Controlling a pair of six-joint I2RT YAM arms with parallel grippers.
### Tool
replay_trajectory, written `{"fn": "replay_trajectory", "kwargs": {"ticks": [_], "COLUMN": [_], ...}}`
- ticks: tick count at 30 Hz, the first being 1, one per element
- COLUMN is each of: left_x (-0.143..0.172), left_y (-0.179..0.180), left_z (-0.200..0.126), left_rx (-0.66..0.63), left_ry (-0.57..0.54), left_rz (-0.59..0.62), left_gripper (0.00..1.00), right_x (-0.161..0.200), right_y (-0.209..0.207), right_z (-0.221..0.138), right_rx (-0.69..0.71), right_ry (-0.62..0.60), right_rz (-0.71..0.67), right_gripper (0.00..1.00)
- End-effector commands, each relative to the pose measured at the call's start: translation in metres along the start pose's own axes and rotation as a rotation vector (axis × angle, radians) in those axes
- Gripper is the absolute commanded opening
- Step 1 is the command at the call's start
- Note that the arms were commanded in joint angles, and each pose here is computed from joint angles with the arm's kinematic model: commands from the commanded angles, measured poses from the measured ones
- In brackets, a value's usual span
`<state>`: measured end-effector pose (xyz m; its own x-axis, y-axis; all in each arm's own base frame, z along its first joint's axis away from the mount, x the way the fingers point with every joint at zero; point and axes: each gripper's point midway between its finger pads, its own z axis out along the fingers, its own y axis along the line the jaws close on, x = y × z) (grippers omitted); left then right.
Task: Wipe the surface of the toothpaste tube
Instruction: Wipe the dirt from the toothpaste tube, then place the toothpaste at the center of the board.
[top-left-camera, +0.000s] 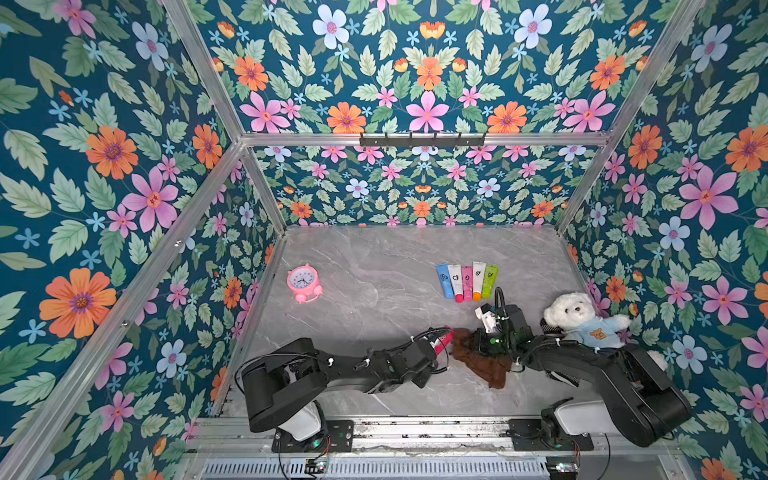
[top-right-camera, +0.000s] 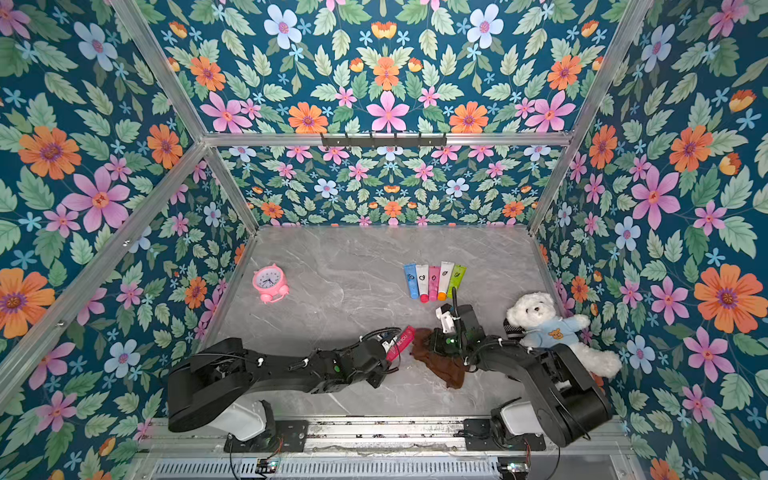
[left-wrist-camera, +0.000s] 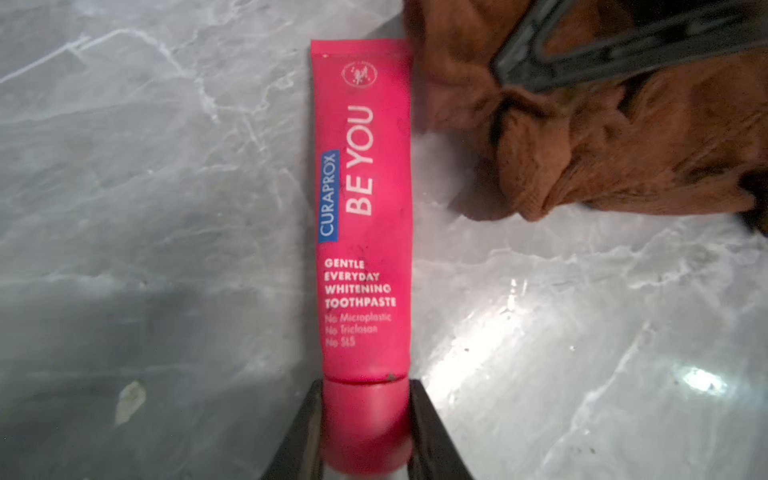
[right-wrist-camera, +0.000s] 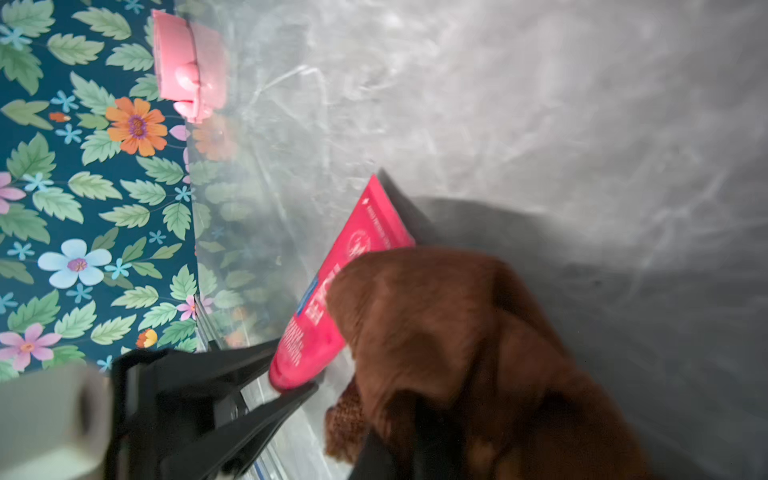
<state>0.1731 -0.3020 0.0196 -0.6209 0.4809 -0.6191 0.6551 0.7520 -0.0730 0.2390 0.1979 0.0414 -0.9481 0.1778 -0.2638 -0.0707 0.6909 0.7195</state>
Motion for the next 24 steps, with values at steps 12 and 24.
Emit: {"fn": "replay_trajectory", "kwargs": {"ticks": [12,24], "left_x": [-0.044,-0.061], "left_y": [0.132,0.280], "left_z": [-0.029,-0.047], "left_rx": [-0.284,-0.464], "left_ry": [-0.023,0.029], "left_rz": [-0.272,-0.375], "left_gripper": [0.00,0.00], "right_x": [0.036,0.049], "right_y": [0.011,0.021], "right_z": [-0.031,-0.031], "right_rx": [-0.015,-0.083], "right_ry": [0.108,0.144], "right_rz": [-0.076,-0.091], "right_gripper": [0.00,0.00]}}
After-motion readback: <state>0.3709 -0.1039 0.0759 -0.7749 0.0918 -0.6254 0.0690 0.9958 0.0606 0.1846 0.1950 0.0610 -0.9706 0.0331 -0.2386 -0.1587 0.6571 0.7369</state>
